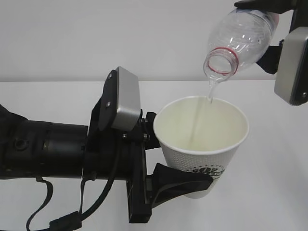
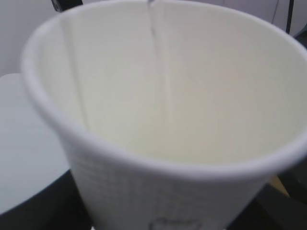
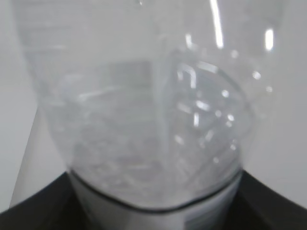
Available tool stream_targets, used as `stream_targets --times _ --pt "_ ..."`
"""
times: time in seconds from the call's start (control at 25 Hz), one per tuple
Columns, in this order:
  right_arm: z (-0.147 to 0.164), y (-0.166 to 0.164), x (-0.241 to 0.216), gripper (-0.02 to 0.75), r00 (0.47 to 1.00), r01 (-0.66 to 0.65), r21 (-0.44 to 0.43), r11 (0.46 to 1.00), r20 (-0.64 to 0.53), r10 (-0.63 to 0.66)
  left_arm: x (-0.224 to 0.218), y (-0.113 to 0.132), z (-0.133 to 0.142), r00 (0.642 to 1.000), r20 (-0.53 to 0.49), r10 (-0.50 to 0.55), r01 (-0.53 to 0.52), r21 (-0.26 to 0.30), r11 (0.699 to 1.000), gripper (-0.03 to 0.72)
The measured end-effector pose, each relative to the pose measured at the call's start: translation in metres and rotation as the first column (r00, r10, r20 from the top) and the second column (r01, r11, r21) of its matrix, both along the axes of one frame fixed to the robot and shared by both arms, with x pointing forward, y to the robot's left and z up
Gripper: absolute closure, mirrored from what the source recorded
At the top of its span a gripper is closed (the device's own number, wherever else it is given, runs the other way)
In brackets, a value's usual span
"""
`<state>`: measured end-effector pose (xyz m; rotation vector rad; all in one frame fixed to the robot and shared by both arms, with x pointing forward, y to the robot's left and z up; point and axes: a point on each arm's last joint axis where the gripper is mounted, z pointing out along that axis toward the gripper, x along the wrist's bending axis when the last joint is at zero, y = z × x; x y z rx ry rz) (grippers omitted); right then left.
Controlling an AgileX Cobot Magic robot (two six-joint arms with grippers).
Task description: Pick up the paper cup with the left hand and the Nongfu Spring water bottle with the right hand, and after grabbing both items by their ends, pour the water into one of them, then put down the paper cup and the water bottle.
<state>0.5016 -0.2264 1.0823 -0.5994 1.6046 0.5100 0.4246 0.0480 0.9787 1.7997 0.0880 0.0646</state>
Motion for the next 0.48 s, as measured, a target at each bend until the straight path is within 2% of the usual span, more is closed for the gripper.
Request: stream_targets --times 0.48 --pt "0.0001 0.0000 0.0000 0.256 1.000 0.000 0.000 1.000 0.001 0.000 0.0000 0.0000 0.0000 1.000 -0.002 0.000 0.000 0.000 1.000 0.170"
